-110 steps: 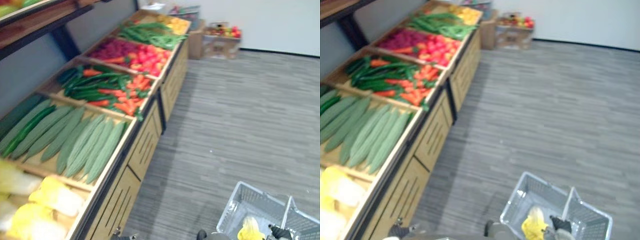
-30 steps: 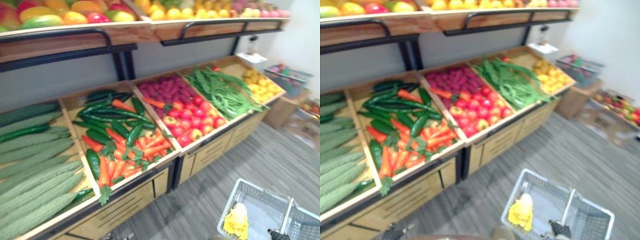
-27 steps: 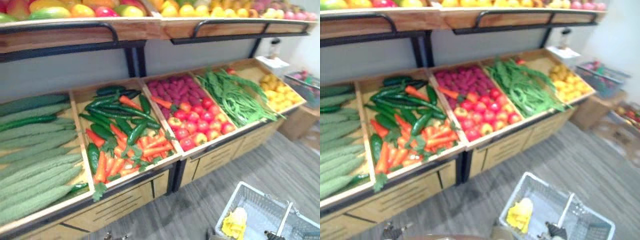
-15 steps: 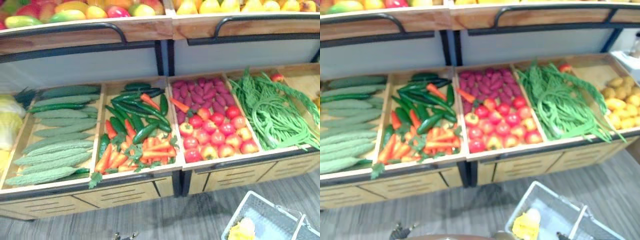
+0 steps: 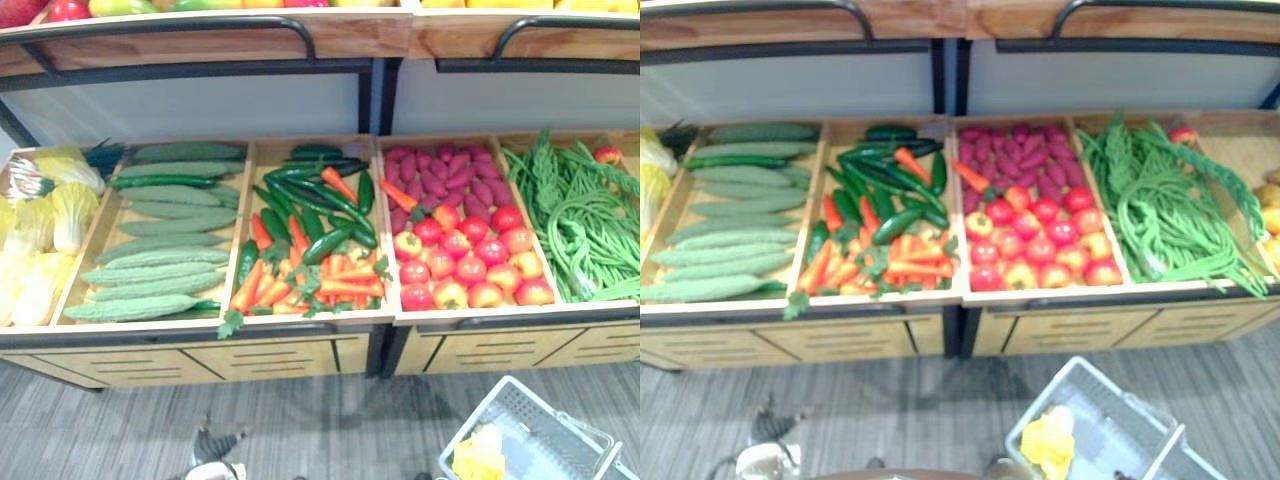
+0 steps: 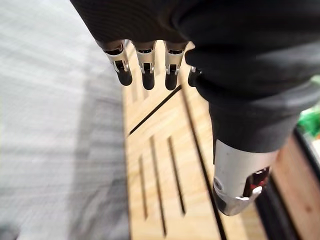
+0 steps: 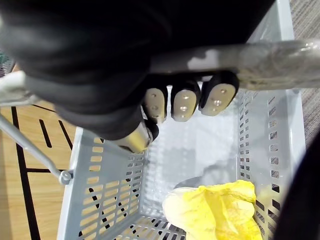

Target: Pick vegetable in the basket

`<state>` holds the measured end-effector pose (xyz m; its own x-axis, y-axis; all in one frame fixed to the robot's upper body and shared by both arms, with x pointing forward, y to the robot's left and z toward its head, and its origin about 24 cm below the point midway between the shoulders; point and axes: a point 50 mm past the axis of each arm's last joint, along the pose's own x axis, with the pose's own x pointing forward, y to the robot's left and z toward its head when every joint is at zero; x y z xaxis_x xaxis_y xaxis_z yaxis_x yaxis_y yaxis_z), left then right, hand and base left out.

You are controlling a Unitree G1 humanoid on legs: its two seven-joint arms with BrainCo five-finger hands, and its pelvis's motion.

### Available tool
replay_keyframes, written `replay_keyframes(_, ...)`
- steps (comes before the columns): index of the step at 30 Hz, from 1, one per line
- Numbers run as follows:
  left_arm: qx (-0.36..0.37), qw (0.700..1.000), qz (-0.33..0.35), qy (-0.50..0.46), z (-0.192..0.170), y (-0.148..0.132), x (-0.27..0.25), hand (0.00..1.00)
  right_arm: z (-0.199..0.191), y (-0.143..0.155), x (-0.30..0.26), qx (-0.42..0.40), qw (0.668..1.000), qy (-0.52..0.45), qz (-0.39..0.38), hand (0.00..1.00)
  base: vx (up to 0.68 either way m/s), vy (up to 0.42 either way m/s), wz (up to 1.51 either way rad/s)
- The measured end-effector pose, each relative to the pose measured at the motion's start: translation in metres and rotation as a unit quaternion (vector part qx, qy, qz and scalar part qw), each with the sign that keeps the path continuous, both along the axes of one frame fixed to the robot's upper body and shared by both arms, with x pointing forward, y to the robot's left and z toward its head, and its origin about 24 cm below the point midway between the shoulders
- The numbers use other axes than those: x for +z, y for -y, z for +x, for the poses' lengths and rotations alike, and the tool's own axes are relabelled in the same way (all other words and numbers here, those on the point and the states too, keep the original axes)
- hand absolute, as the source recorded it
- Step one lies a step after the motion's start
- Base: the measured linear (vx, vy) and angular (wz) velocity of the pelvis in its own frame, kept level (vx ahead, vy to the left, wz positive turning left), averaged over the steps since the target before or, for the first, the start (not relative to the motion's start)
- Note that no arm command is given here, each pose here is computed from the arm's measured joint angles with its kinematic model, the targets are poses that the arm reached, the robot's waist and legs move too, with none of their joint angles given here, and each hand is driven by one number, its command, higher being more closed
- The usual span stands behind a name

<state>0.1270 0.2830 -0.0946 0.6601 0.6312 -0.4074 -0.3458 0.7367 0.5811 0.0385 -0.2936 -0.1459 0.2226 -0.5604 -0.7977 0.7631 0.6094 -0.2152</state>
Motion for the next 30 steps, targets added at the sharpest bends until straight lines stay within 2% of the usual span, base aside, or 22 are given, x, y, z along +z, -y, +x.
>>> replay_keyframes(1,0.0,0.998,0.051,0.02,0.005,-0.011,0.012,0.0,0.0,-0.001,0.0,0.009,1.0,-0.002,-0.006,1.0,-0.04,0.085,-0.09)
replay_keyframes(4,0.005,0.988,0.136,0.068,0.017,-0.028,0.037,0.0,0.0,0.002,0.002,0.03,0.999,-0.009,-0.021,1.0,0.0,0.094,-0.09)
replay_keyframes(7,-0.043,0.968,0.209,0.132,0.038,-0.03,0.068,0.0,0.002,0.001,0.002,0.045,0.999,-0.012,-0.026,1.0,0.1,0.08,-0.03)
replay_keyframes(11,-0.164,0.922,0.299,0.181,0.063,-0.021,0.103,0.0,0.009,0.009,0.006,0.075,0.996,-0.015,-0.04,1.0,0.15,0.036,-0.21)
replay_keyframes(13,-0.253,0.883,0.339,0.203,0.079,-0.007,0.119,0.0,0.012,0.014,0.009,0.092,0.994,-0.016,-0.049,1.0,0.14,0.007,-0.25)
replay_keyframes(14,-0.279,0.872,0.348,0.205,0.084,-0.002,0.122,0.0,0.013,0.016,0.01,0.097,0.994,-0.017,-0.053,1.0,0.12,0.004,-0.2)
replay_keyframes(16,-0.368,0.828,0.365,0.216,0.097,0.018,0.129,0.0,0.015,0.026,0.015,0.109,0.992,-0.02,-0.067,1.0,0.1,0.012,-0.28)
replay_keyframes(19,-0.428,0.798,0.369,0.212,0.102,0.033,0.13,0.0,0.023,0.038,0.023,0.13,0.987,-0.016,-0.092,1.0,0.08,0.033,-0.36)
replay_keyframes(23,-0.481,0.761,0.387,0.2,0.115,0.042,0.137,0.0,0.029,0.04,0.026,0.139,0.985,-0.01,-0.1,1.0,0.04,0.024,-0.26)
replay_keyframes(30,-0.544,0.729,0.386,0.155,0.136,0.055,0.132,0.0,0.04,0.046,0.033,0.175,0.977,-0.006,-0.124,1.0,-0.01,0.025,-0.27)
